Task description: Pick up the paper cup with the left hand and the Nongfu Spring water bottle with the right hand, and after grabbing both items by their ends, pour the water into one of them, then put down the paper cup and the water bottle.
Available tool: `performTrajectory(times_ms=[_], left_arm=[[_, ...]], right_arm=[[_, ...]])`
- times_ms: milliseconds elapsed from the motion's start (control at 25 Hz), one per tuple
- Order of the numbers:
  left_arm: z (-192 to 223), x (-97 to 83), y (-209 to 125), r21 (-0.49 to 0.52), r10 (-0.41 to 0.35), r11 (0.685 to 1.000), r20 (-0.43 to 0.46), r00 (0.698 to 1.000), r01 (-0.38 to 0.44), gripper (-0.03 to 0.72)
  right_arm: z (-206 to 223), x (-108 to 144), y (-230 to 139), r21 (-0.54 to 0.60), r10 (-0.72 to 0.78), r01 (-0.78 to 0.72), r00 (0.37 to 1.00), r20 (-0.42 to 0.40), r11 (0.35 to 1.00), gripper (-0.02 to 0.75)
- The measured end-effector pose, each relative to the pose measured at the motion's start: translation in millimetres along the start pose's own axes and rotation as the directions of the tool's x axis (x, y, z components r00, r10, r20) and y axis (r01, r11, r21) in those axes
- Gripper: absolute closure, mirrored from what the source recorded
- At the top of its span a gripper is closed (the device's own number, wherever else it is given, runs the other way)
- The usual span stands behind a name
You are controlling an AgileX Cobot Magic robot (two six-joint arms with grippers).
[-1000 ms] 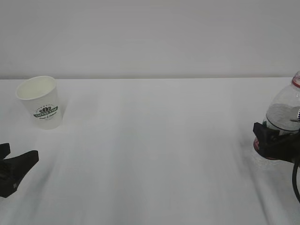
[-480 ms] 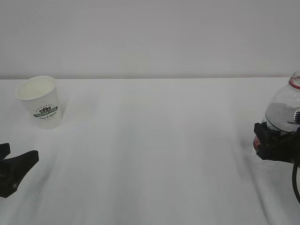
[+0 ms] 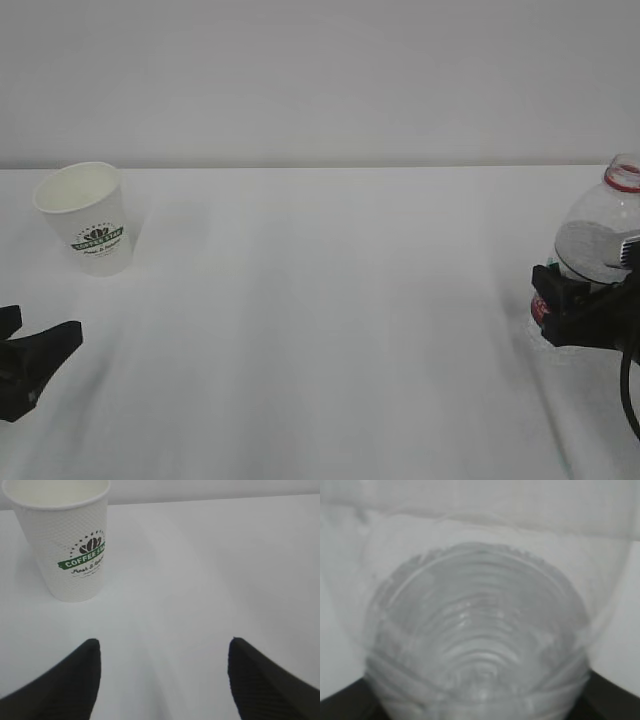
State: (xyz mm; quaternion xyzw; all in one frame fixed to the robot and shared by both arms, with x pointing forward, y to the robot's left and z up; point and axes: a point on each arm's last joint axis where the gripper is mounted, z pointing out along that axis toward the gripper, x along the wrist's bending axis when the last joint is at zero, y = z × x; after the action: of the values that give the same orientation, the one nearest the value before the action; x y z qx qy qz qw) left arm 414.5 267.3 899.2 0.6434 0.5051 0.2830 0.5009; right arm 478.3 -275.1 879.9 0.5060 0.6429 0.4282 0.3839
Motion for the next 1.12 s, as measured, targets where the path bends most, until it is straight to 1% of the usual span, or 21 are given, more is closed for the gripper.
performTrajectory(times_ms=[280, 480, 640, 920, 1120], left_arm=[[1.3, 0.6, -3.7, 0.021, -0.008, 1.000, 0.000, 1.000, 0.008, 0.111], [2.5, 1.0, -7.1, 0.041, -0.001, 0.999, 0.000, 1.000, 0.001, 0.111], [3.2, 1.3, -7.4, 0.042, 0.005, 0.999, 0.000, 1.000, -0.005, 0.111], [17.7, 6.5, 7.9, -0.025, 0.032, 0.999, -0.002, 0.999, -0.032, 0.111], [23.3, 13.7, 15.5, -0.060, 0.045, 0.997, -0.059, 0.997, -0.048, 0.111]], right_arm=[[-2.5, -0.1, 4.6, 0.007, -0.006, 0.006, 1.000, -0.002, 1.000, 0.253], [-7.7, -1.5, 19.5, -0.054, -0.011, 0.012, 1.000, 0.010, 0.998, 0.253], [-8.3, -2.0, 21.0, -0.060, -0.011, 0.012, 1.000, 0.015, 0.998, 0.253], [-5.1, -4.6, 24.3, -0.070, 0.013, -0.010, 0.999, 0.036, 0.997, 0.253], [-1.5, -5.6, 28.8, -0.089, 0.015, -0.011, 0.999, 0.039, 0.996, 0.253]])
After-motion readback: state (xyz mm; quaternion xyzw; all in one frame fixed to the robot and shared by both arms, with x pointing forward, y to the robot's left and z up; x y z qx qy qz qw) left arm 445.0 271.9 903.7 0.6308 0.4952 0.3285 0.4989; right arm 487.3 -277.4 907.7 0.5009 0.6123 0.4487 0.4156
